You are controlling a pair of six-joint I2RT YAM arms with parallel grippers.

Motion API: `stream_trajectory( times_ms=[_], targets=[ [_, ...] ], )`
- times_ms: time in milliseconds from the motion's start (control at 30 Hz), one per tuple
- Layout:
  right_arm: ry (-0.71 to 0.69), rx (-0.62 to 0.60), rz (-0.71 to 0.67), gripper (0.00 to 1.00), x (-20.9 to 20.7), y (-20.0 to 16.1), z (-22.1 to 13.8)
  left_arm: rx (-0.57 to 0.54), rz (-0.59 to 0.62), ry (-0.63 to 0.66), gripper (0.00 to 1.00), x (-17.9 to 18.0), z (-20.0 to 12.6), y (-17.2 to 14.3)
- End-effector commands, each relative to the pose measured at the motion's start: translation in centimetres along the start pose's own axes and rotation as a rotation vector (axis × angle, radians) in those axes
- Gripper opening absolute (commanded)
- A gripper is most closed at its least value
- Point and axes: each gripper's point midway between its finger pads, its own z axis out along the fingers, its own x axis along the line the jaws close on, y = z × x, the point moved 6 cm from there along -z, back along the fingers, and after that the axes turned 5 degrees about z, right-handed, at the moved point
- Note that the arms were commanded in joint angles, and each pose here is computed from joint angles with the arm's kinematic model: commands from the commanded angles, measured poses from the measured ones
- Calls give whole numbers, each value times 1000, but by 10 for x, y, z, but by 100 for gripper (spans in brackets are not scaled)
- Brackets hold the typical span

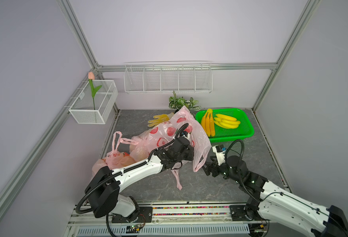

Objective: Place the banana into a plastic bag & tie a knot
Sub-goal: Open the plastic bag.

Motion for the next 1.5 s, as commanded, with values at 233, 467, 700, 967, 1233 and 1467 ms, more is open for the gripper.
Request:
stream_trajectory(
  times_ms=[233,467,700,967,1233,1467],
  targets=[
    [7,-75,33,89,-5,2,-19,-17,18,3,0,-22,15,2],
    [111,-139,53,89,13,21,-43,-10,40,129,0,-7,18,-4],
    [-45,-142,160,89,-6,23,-53,15,78,145,0,-7,25,-8],
    [-37,-169,271,89,-11,25,-43,12,119,162,0,-7,26,-14],
    [25,-213,227,89,-4,31,-64,-10,159,292,0,12,31,-18],
    [-76,-159,264,89,-17,22,-51,-16,171,233,0,-1,35,-20]
  ],
)
